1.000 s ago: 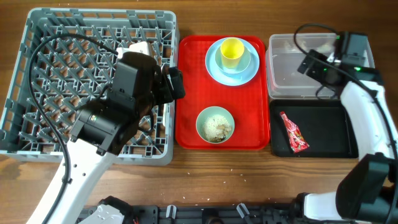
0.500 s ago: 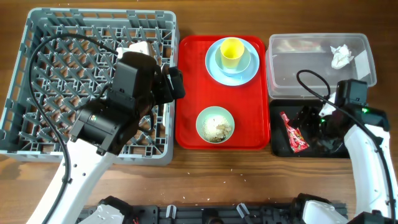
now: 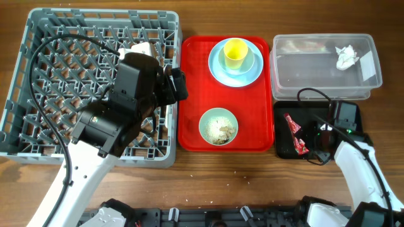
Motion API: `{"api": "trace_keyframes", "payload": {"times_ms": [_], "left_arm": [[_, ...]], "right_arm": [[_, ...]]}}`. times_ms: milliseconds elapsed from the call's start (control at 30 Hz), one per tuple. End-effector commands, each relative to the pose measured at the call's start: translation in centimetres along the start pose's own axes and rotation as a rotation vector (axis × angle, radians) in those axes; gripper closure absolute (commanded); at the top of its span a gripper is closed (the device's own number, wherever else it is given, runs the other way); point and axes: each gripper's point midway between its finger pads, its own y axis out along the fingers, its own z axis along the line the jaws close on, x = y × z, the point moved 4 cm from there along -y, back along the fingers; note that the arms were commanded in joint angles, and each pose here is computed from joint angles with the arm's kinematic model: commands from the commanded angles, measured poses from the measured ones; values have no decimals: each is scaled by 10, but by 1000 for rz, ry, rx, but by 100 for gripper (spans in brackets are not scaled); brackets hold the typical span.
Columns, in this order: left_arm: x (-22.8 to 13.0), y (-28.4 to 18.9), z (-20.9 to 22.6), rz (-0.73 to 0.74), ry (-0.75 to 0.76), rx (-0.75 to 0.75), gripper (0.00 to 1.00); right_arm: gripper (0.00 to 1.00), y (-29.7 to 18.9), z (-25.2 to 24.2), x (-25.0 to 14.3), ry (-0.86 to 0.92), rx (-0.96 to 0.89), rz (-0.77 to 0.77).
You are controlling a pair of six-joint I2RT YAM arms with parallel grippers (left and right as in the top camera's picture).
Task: Sort waste into correct bins and load items into the dishwasher rack
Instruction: 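Grasp the red wrapper on the black tray with the right gripper, then lift the wrapper and drop it into the clear bin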
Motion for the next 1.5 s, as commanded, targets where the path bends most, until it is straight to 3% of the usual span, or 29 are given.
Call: {"api": "trace_keyframes", "payload": {"times_ms": [0,167,233,300,433,500,567,633,700,733,767,833,900,1000,1033,1067,1100,1167,1333,1467], "left_arm": [[4,-3,-2,-11,-2,-11,0],[4,-3,-2,-11,-3,-11,0],[4,-3,-2,-11,-3,-11,0],[4,-3,-2,-11,-3,-11,0],[4,-3,-2,-11,-2,-11,0],[4,-3,-2,-11,-2,-11,0],[4,-3,-2,-11,-3,-11,0],[4,-3,-2,-11,-2,-11,0],[4,-3,-2,-11,-3,-11,0],[4,-3,-2,-11,-2,-11,0],[4,-3,-2,-11,-2,-11,0],[4,-3,-2,-11,-3,-11,0],[4,-3,-2,-11,-2,-11,0],[4,-3,-2,-11,-3,-11,0],[4,-3,-2,-11,-2,-11,0],[4,-3,-2,-11,-3,-11,0],[4,-3,-2,-11,-2,-11,0],[4,-3,-2,-11,-2,-11,0],[4,-3,-2,-11,-2,-11,0],[4,-3,-2,-11,-3,-11,0]], "right_arm": [[32,7,-6,-4,1,-21,-15],[38,20,-8,-1,2,-48,-2],[48,27,-9,-2,3,-54,16],[95,27,-8,-3,0,-49,28],[96,-39,50,31,-75,181,25],[96,-103,79,61,-125,272,-83],[96,-138,90,76,-158,319,-176],[95,-135,86,68,-268,290,-148],[54,-104,68,44,-463,219,-25],[44,-90,62,36,-468,205,21],[27,-70,57,23,-454,210,85],[23,-19,36,-4,-388,166,201],[23,9,28,-11,-394,158,223],[13,36,13,-2,-404,35,191],[15,42,9,2,-407,-1,178],[22,45,8,3,-412,-7,178],[39,46,8,2,-428,-8,185],[96,40,8,0,-425,-14,212],[96,-23,37,25,-421,41,216],[96,-107,81,75,-412,197,-109]]}}
